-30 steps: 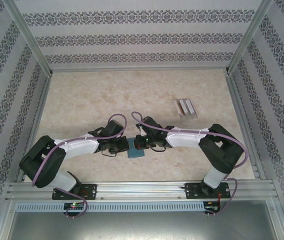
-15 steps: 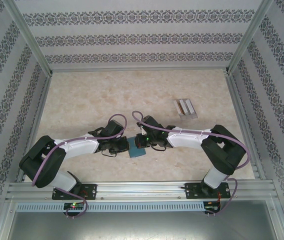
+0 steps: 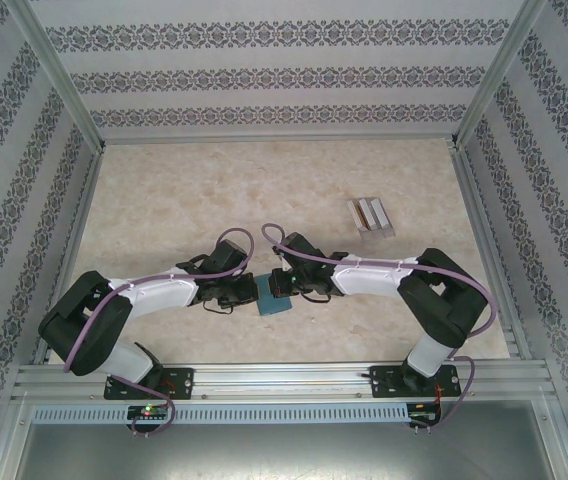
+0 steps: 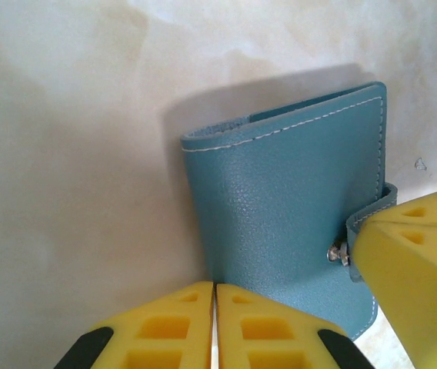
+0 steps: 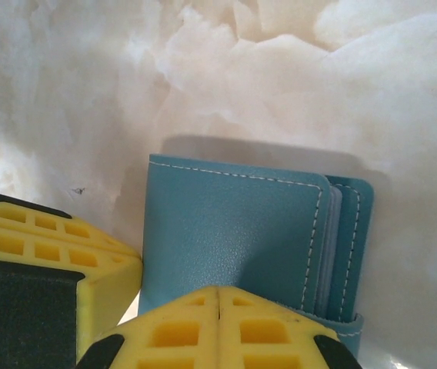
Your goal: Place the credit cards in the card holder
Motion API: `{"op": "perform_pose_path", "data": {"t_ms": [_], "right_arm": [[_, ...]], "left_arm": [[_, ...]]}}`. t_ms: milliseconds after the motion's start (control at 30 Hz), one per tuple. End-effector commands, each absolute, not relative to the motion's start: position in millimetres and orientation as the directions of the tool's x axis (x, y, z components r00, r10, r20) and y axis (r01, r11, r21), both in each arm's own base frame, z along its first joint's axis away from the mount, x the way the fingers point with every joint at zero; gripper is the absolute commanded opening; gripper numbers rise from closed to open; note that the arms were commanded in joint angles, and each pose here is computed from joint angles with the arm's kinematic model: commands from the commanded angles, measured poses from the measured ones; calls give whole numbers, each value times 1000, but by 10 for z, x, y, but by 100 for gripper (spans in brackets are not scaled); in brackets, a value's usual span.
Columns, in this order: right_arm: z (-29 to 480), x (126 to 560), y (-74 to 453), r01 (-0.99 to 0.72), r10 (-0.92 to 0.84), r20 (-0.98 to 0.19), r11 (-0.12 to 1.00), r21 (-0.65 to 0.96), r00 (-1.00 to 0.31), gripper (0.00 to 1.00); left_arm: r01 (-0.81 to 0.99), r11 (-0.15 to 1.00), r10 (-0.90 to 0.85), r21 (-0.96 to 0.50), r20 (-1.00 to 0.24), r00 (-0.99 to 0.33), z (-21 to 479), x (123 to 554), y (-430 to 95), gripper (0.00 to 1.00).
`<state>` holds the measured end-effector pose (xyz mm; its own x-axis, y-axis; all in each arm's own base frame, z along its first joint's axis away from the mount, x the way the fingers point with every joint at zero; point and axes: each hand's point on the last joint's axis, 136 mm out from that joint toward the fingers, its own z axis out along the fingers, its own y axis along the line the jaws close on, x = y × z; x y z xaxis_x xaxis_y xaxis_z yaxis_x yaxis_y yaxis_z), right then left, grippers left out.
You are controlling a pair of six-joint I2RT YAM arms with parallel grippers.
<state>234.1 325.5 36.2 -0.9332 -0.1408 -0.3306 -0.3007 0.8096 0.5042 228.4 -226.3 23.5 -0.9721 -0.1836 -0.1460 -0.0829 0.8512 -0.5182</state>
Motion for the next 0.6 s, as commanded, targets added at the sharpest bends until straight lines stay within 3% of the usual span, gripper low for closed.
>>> {"op": "perform_pose_path", "data": {"t_ms": [0,333,567], "right_arm": [[279,2355,3297,-308,-149,-339,817,488,-929,0],[203,2240,3198,-301,-146,-338,830,470,-930,0],[76,2091,3026,-364,-197,-412,850,380,-890,0]], "left_arm": [[-118,860,-198,-496,-113,-974,149,2222,-2202,11],[-127,861,-206,-492,-111,-972,140,2208,-2183,11],[-165,866,-233,-471,-88,-968,52,2180,-2127,10]]}}
